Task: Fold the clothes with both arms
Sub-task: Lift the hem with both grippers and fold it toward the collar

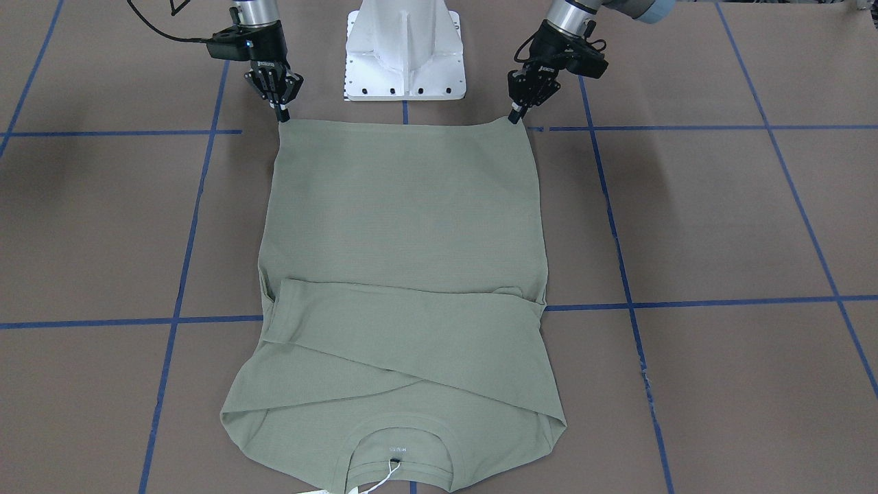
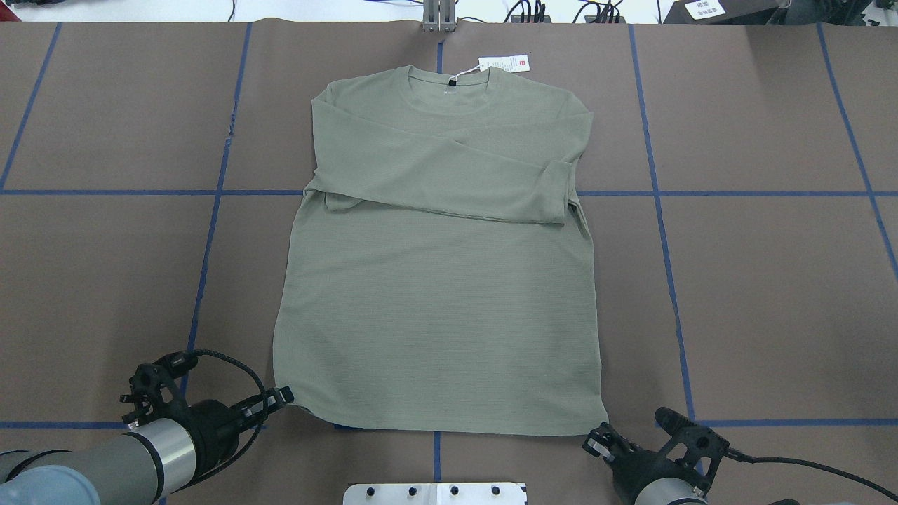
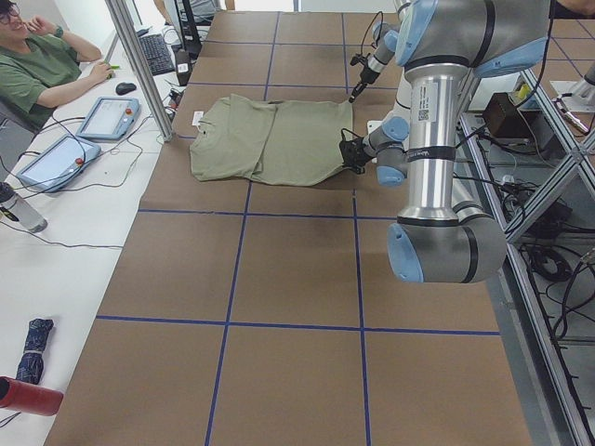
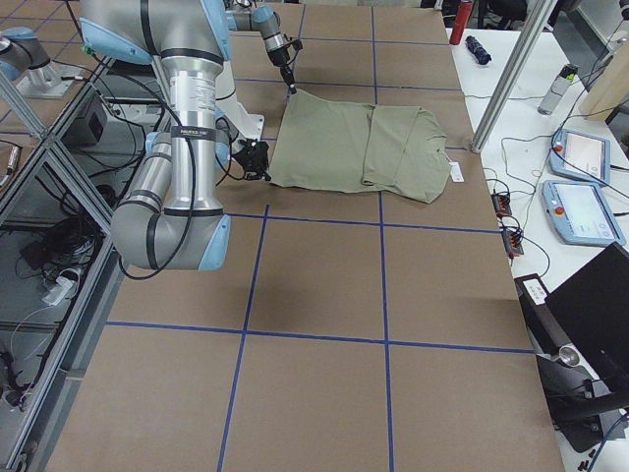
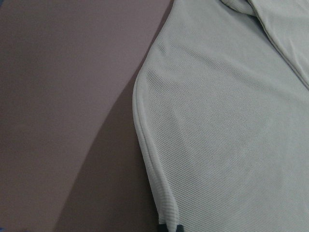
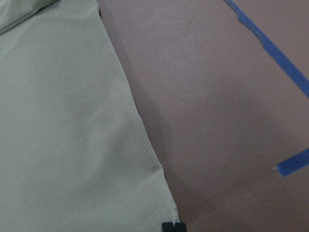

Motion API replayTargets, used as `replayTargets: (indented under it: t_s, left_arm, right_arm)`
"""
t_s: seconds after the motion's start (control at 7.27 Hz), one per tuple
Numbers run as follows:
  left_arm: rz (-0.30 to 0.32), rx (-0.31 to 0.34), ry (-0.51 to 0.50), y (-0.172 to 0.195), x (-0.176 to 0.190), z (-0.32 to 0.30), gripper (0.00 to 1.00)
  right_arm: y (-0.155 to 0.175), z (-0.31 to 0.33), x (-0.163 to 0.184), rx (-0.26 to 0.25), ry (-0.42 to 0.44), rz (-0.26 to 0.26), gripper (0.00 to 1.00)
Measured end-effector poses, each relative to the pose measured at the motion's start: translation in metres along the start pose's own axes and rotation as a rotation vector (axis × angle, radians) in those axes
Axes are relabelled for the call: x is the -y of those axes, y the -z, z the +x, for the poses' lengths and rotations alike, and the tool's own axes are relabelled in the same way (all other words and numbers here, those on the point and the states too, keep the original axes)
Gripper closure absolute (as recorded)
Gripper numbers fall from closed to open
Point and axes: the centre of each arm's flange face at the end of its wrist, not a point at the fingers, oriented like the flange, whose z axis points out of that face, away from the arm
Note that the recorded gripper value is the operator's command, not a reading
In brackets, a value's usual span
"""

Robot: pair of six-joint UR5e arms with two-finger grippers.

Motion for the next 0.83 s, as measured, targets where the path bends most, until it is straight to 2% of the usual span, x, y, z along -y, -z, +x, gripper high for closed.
replayTargets:
  t_s: [0.28, 0.55, 0.69, 0.83]
  left_arm:
    - [-0.045, -0.039, -0.026, 0.064, 0.013, 0.034, 1.0]
    - [-0.193, -0.04, -0.057, 0.163, 0.028, 0.092, 1.0]
    - [-0.239, -0.048, -0.113, 0.196, 0.046, 0.114, 1.0]
    - [-0.247, -0.052, -0.185, 0.202, 0.061, 0.13, 1.0]
  right_arm:
    - [0.079, -0.027, 0.033, -0.078, 0.025, -0.045, 1.0]
    - [0.152, -0.068, 0.071, -0.136, 0.016, -0.102, 1.0]
    - [0.173, -0.094, 0.091, -0.149, 0.039, -0.126, 1.0]
    - [0.185, -0.115, 0.113, -0.138, 0.09, -0.13, 1.0]
